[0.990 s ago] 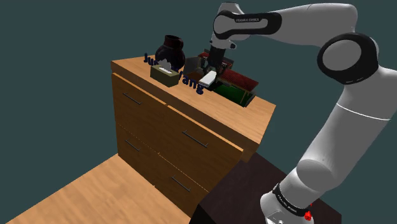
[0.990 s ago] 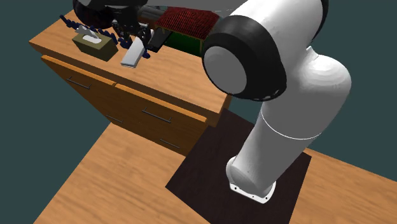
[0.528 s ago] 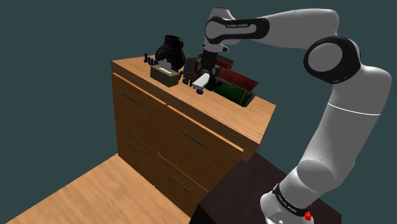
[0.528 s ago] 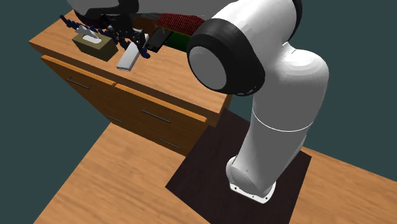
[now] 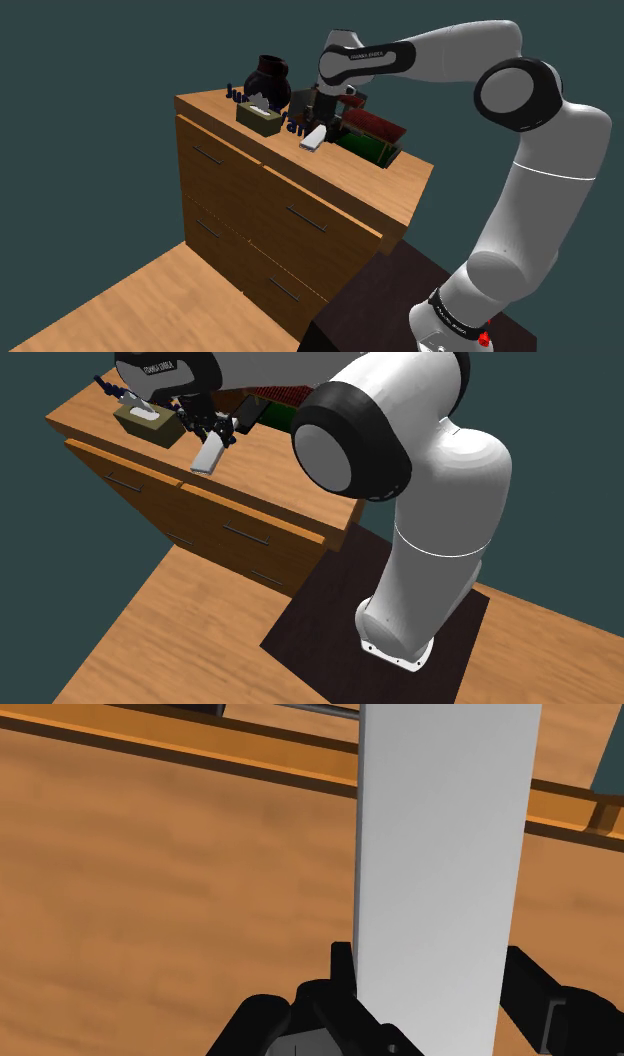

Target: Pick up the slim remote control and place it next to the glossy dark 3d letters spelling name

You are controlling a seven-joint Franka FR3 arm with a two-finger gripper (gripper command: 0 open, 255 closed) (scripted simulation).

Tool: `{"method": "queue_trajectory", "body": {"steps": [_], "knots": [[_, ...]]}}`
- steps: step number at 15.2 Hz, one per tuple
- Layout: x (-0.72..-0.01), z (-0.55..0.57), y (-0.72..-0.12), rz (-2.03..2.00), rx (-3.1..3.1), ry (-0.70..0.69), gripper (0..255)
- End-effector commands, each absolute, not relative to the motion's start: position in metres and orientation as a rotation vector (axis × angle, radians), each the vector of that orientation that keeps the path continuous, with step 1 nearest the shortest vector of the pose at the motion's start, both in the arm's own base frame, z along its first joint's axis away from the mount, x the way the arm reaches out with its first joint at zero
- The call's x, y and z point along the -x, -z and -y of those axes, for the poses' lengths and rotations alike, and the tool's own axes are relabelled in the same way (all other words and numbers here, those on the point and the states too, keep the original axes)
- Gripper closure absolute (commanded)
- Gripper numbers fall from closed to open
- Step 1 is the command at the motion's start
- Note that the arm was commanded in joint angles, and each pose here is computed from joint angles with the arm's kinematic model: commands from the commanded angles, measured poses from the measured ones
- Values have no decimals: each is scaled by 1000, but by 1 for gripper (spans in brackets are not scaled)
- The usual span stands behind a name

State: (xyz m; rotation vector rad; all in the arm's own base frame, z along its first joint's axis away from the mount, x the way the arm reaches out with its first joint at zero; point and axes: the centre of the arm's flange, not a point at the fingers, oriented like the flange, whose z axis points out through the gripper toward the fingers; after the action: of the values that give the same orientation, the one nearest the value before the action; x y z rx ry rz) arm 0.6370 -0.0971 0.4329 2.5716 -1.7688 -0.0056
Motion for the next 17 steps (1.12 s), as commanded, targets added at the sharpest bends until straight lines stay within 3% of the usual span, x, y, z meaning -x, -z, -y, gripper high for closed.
{"method": "queue_trajectory", "body": {"steps": [1, 17], "knots": [[-638, 98, -422, 1769, -2572, 5, 255], [-638, 98, -344, 1769, -2572, 5, 255]]}}
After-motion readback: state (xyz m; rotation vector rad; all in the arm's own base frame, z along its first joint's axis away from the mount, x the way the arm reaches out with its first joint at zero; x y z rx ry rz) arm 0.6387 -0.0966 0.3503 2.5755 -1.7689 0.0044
